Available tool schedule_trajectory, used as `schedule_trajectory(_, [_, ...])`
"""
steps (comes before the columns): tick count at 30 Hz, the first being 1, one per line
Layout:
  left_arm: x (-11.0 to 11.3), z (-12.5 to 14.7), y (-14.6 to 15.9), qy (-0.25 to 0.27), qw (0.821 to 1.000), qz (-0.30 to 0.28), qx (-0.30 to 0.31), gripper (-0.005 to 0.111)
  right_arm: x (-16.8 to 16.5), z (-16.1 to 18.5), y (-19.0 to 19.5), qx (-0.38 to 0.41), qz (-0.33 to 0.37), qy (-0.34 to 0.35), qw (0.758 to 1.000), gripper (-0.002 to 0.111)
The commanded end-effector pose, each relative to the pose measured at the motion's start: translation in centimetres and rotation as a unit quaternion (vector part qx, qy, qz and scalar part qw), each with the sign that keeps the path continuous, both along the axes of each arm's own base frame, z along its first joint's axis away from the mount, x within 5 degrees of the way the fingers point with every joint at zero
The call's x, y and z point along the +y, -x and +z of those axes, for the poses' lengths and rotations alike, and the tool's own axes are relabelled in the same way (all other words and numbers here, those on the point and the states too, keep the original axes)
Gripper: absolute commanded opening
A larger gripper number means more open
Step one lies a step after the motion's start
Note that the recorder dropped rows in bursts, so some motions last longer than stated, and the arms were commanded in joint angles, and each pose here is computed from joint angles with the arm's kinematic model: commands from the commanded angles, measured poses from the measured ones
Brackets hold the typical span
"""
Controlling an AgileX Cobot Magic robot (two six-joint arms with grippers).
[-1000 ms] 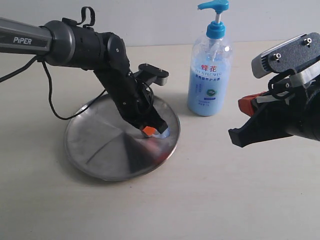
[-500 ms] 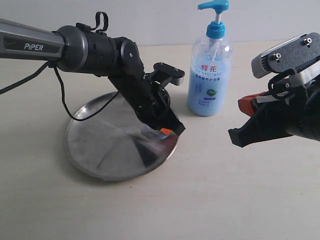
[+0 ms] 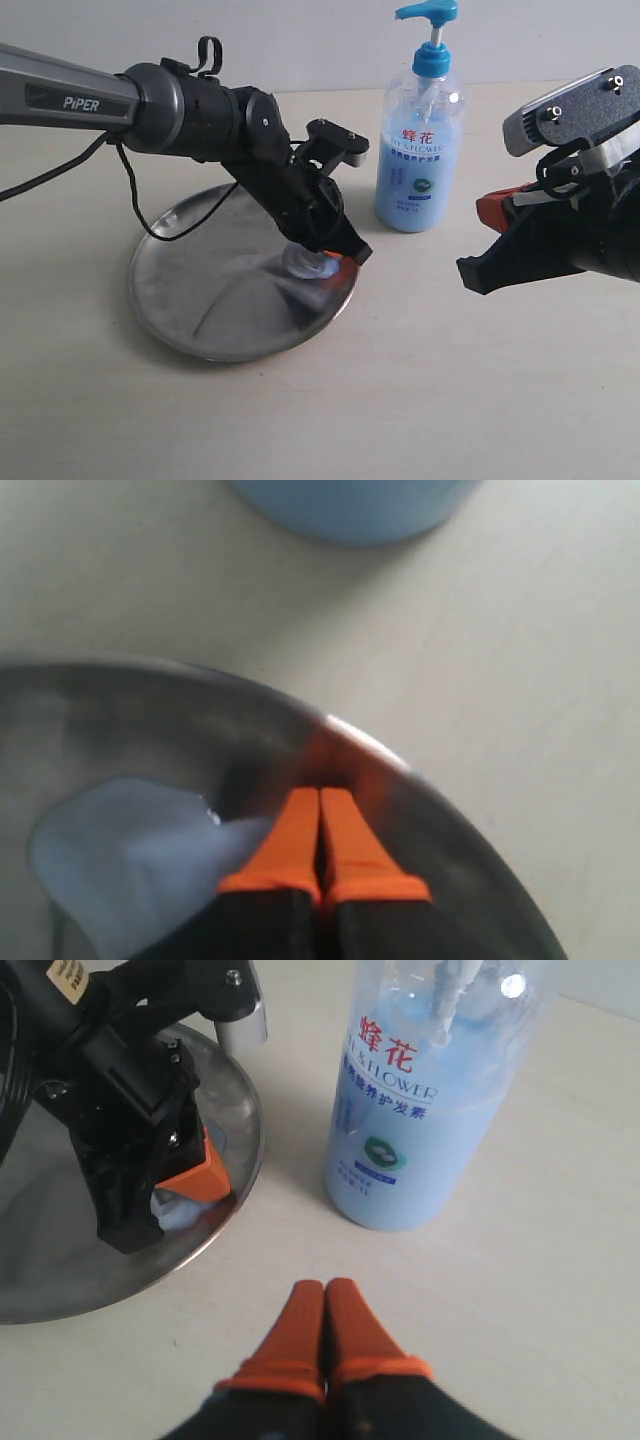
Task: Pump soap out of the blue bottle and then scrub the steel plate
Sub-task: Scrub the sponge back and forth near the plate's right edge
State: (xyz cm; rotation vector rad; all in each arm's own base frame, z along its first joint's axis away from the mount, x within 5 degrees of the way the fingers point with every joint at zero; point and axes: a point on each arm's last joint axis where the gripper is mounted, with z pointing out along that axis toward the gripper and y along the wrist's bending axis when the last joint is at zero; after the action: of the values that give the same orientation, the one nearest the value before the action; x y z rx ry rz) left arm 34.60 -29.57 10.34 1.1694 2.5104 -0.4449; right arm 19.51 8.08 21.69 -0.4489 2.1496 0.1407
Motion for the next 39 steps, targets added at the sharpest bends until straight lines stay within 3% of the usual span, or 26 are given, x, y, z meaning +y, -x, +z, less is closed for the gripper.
schedule_trajectory(1, [0.7, -0.6, -0.5, -0.005, 1.0, 0.01, -0.003, 0.0, 0.0, 0.1, 0.1, -0.004, 0.006, 0.005, 1.0, 0.0])
schedule_trajectory(9, [2.8, -0.7, -2.2, -0.01, 0.999, 0.043, -0.008, 0.0, 0.0, 0.1, 0.1, -0.004, 0.006, 0.005, 1.0, 0.0])
schedule_trajectory(14, [3.5, -0.8, -2.1, -0.029, 0.999, 0.032, 0.01, 0.0, 0.0, 0.1, 0.1, -0.004, 0.006, 0.005, 1.0, 0.0])
schedule_trajectory(23, [3.4, -1.2, 0.2, -0.064, 0.992, -0.011, 0.107, 0.0, 0.0, 0.1, 0.1, -0.004, 0.006, 0.005, 1.0, 0.0])
schedule_trajectory(30, [2.1, -0.6, 0.8, 0.011, 0.989, -0.006, 0.146, 0.0, 0.0, 0.1, 0.1, -0.004, 0.006, 0.005, 1.0, 0.0])
schedule_trajectory(39, [1.7, -0.4, -1.0, 0.044, 0.996, 0.044, 0.061, 0.0, 0.0, 0.1, 0.1, -0.004, 0.006, 0.006, 1.0, 0.0])
